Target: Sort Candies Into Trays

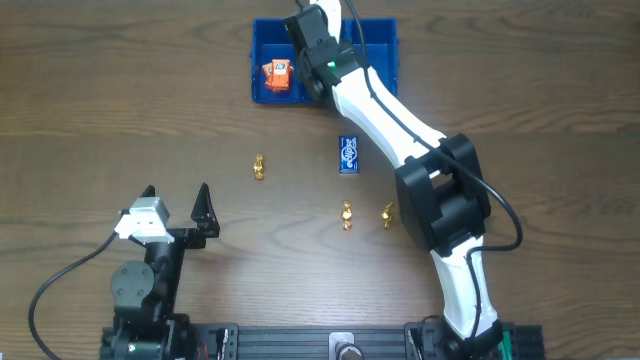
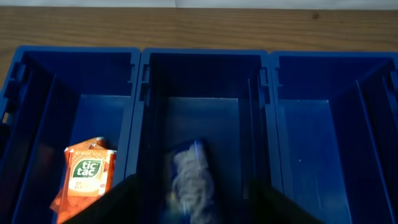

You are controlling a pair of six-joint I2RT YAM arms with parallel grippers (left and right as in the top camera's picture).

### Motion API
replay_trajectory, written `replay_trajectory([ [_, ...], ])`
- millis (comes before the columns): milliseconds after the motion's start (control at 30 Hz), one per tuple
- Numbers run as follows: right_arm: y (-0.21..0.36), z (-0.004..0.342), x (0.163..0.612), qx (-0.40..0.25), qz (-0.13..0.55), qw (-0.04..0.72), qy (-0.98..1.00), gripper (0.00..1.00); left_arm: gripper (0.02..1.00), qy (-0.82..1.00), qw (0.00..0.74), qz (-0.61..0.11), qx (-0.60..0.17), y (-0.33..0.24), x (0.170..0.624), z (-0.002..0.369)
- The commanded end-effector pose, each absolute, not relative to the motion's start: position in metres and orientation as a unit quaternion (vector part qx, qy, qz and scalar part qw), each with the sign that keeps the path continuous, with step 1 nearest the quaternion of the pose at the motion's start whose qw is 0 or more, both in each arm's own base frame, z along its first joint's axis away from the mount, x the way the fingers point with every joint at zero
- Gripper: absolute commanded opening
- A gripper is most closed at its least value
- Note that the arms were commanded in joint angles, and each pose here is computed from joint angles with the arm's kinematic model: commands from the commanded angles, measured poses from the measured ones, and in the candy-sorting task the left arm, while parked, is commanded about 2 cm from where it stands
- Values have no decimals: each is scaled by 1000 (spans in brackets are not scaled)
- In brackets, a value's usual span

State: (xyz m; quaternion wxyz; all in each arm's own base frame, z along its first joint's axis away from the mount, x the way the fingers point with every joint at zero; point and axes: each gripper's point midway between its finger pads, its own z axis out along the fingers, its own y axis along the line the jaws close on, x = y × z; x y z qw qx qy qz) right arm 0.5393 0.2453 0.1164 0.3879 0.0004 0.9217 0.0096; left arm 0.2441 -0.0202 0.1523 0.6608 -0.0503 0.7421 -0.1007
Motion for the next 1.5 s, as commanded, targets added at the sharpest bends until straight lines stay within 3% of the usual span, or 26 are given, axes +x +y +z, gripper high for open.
replay_trajectory([
  [33, 239, 112, 537, 0, -1, 375, 927, 623, 998, 759, 642, -95, -43, -21, 243, 136],
  [233, 222, 152, 482, -17, -9, 353, 936, 669, 998, 759, 642, -95, -43, -21, 243, 136],
  [300, 208, 133, 448, 4, -13, 324, 946, 669, 998, 759, 642, -95, -43, -21, 243, 136],
  [500, 191, 32, 375, 12, -6, 184, 983, 667, 998, 759, 642, -95, -43, -21, 243, 136],
  [833, 189, -7, 363, 17, -14, 144, 989, 656, 998, 759, 642, -95, -43, -21, 243, 136],
  [900, 190, -7, 364, 18, -12, 145, 989, 588, 998, 759, 642, -95, -43, -21, 243, 136],
  [1033, 193, -8, 363, 18, -4, 142, 990, 325, 998, 759, 642, -95, -43, -21, 243, 136],
  [1100, 195, -8, 363, 17, -1, 143, 990, 270, 998, 759, 642, -95, -43, -21, 243, 136],
  [1167, 206, 4, 363, 6, 8, 155, 988, 266, 998, 759, 642, -95, -43, -21, 243, 136],
  [1333, 231, 110, 386, -8, 12, 243, 970, 266, 998, 759, 642, -95, -43, -21, 243, 136],
  [1400, 234, 170, 418, -3, 5, 294, 956, 259, 996, 759, 642, -95, -43, -21, 243, 136],
  [1500, 237, 201, 458, -4, 10, 327, 945, 257, 998, 759, 642, -95, -43, -21, 243, 136],
])
